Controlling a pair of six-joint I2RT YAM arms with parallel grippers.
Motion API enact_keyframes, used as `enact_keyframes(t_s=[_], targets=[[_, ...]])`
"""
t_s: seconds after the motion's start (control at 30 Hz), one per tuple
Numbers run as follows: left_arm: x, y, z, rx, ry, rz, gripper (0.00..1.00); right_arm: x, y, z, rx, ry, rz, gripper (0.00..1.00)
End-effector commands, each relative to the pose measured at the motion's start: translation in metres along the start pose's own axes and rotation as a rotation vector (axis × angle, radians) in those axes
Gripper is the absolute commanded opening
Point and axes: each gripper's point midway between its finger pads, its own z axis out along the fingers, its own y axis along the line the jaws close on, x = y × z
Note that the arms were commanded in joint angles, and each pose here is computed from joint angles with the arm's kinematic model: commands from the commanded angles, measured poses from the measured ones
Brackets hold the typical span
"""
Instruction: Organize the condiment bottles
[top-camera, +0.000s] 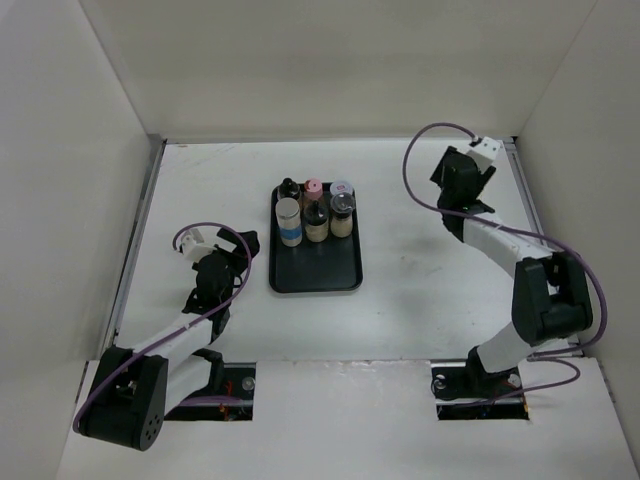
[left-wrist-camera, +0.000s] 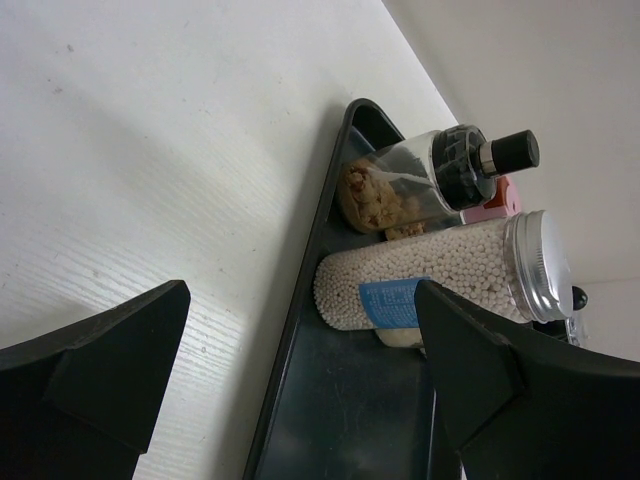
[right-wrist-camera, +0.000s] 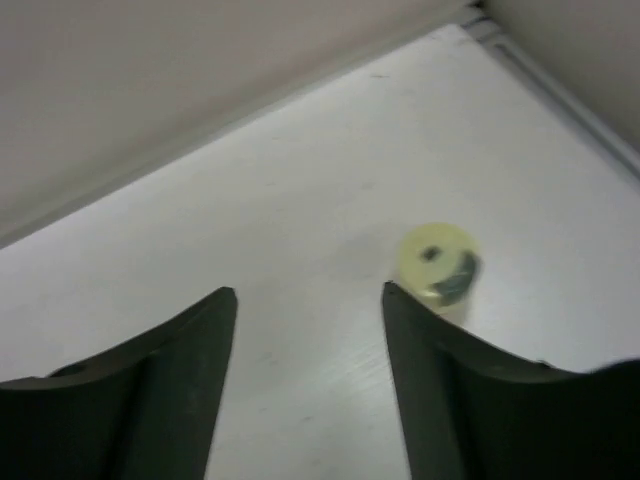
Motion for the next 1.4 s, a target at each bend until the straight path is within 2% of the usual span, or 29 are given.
enact_keyframes(t_s=[0.0, 0.13, 0.37, 0.53, 0.73, 0.97, 1.37], targets=[[-0.009, -0.011, 0.001, 0.038, -0.031, -0.019, 1.0, 0.003, -0.052, 0.016, 0.2, -0.004, -0.025, 0.76], [-0.01, -0.01, 0.001, 0.034, -0.034, -0.019, 1.0, 0.019, -0.075, 0.044, 0.233, 0.056, -0.021, 0.84], [-0.01, -0.009, 0.002, 0.029, -0.036, -0.016, 1.0, 0.039, -0.067, 0.069, 0.157, 0.126, 0.009, 0.82], [-0.009, -0.009, 0.003, 0.029, -0.028, -0.017, 1.0, 0.042, -0.059, 0.078, 0.129, 0.113, 0.012, 0.7], [-0.009, -0.009, 0.003, 0.03, -0.029, -0.015, 1.0, 0.029, -0.055, 0.074, 0.132, 0.053, -0.026, 0.45], [-0.007, -0.009, 0.004, 0.027, -0.023, -0.014, 1.0, 0.023, 0.021, -0.004, -0.079, 0.032, -0.027, 0.42], [-0.012, -0.009, 0.002, 0.029, -0.041, -0.017, 1.0, 0.105, 0.14, -0.187, -0.556, 0.186, -0.105, 0.43]])
